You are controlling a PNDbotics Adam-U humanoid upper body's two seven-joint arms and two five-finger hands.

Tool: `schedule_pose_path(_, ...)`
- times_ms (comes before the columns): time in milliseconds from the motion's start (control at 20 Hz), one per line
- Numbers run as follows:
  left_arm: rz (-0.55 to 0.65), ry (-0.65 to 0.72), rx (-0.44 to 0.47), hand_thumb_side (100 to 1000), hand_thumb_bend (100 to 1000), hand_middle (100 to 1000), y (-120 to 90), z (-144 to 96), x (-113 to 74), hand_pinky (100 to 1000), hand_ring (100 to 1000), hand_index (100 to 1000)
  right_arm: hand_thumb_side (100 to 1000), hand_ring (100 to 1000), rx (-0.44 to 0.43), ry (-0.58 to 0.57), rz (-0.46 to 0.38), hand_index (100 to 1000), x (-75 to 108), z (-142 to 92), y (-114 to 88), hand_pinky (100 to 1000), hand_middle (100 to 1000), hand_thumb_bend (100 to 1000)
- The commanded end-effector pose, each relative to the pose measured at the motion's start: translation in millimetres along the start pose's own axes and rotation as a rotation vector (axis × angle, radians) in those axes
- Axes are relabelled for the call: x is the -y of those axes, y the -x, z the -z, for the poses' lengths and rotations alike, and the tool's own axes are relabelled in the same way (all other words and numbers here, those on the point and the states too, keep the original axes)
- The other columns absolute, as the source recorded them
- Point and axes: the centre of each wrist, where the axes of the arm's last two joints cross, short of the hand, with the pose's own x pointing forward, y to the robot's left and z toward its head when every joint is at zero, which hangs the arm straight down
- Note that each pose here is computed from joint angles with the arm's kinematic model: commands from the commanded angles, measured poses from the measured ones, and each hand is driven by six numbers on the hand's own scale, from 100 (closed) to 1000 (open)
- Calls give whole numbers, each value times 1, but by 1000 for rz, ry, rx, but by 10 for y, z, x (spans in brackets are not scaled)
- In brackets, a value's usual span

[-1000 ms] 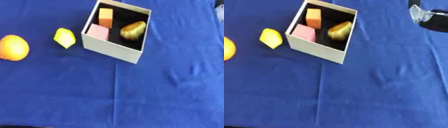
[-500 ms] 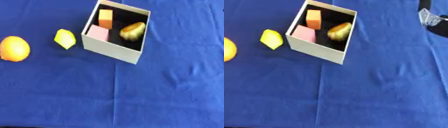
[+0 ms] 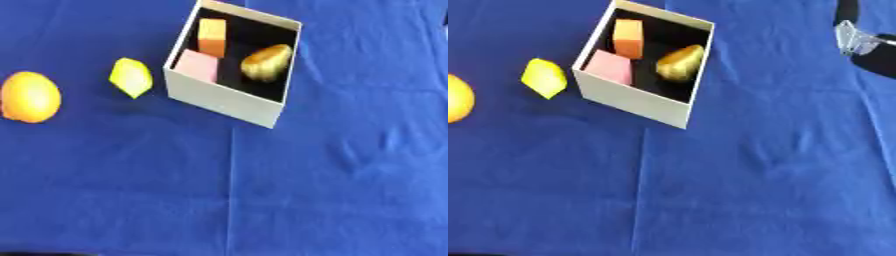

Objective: Pick up objects on the table and place them in the box.

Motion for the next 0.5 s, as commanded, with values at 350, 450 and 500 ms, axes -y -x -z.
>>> schedule_pose_path(350,-84,51,2,113,571,822,82,230,-48,876,856,918,152,844,11,-14,12,860,8,67,-64,911,798,100)
schedule_pose_path(450,-96,65,2,109,572,823,84,305,-40,875,857,919,166,843,9,-18,16,860,0,72,-68,912,798,100)
schedule_pose_path(500,-100,71,3,106,575,823,85,346,-35,874,856,918,180,842,8,-18,19,860,-3,76,-71,912,797,100)
